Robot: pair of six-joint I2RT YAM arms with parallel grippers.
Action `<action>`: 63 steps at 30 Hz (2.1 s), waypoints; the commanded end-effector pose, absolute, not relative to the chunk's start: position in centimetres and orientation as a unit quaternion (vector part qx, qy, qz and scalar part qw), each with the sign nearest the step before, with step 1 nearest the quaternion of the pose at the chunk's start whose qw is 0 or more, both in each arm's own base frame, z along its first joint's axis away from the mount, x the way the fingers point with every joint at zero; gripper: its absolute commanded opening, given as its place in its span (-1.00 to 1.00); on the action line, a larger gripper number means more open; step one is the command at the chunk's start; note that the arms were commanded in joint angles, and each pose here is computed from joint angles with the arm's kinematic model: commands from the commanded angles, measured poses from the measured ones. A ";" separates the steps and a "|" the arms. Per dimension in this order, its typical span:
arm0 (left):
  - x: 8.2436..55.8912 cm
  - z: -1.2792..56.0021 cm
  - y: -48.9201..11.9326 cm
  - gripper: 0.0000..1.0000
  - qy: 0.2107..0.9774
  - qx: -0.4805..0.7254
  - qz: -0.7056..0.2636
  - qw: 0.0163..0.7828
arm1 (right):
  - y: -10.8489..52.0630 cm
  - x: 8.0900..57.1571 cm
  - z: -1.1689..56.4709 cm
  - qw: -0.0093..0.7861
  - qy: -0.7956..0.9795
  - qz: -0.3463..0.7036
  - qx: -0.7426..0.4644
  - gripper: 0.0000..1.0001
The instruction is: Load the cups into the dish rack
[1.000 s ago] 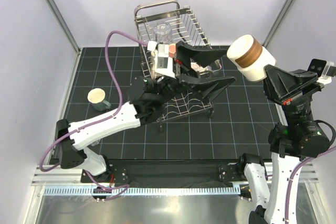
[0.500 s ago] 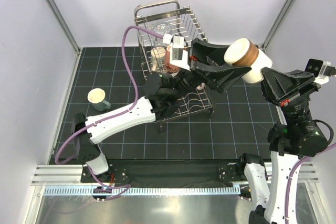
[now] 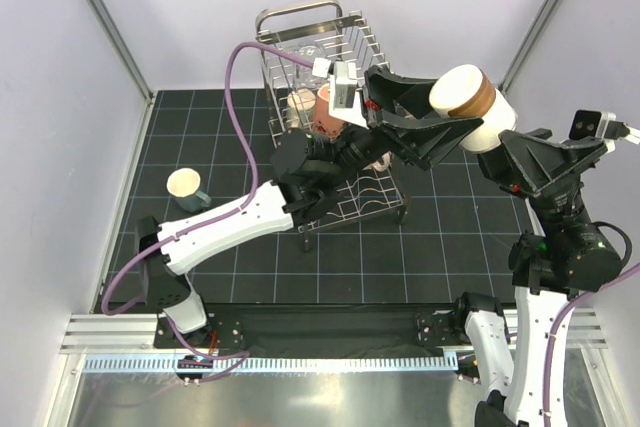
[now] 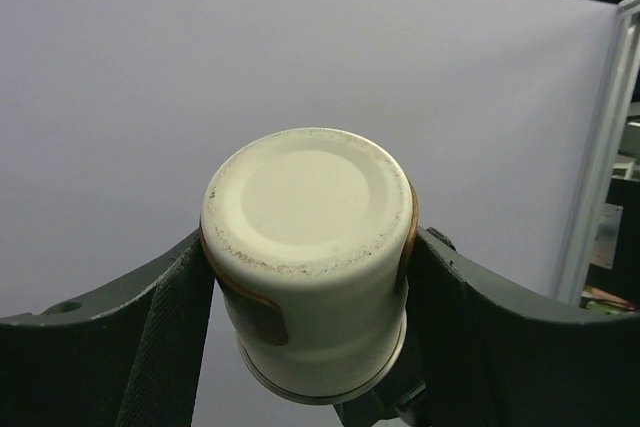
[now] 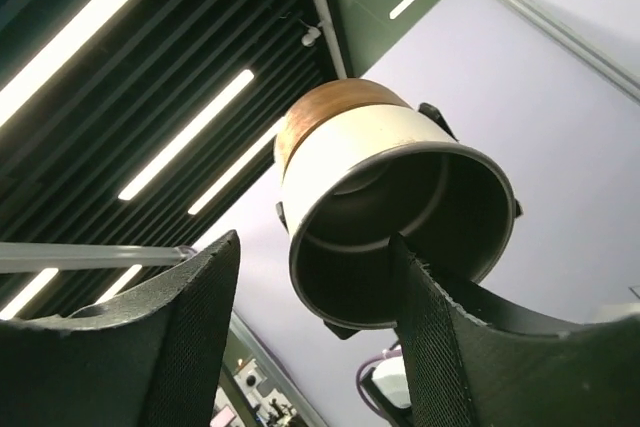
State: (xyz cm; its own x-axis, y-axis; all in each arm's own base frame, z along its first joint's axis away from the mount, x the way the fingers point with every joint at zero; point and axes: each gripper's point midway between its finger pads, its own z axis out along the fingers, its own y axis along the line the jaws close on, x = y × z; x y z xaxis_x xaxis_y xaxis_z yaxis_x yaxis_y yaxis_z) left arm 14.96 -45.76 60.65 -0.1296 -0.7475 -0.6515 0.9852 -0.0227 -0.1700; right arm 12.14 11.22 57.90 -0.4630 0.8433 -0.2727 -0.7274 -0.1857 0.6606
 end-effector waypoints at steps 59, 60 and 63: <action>53.6 49.0 -24.4 -1.00 0.582 0.177 -0.250 0.754 | 10.9 21.7 40.7 0.512 0.678 0.510 0.134 0.30; 53.5 48.7 -24.5 -1.00 0.585 0.179 -0.254 0.750 | 10.9 21.7 40.7 0.512 0.678 0.510 0.134 0.30; 53.1 47.4 -24.9 -0.99 0.593 0.181 -0.257 0.741 | 11.0 21.6 40.6 0.511 0.679 0.510 0.134 0.30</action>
State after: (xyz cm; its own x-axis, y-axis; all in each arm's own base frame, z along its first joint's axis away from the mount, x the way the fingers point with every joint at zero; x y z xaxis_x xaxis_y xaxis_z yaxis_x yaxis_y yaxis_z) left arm 54.41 -24.23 46.20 0.1364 -0.1403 -0.9807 0.5642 0.8247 -0.0395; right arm 21.77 10.64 40.46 -0.4395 0.7238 -0.5319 -0.3063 0.4359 0.8463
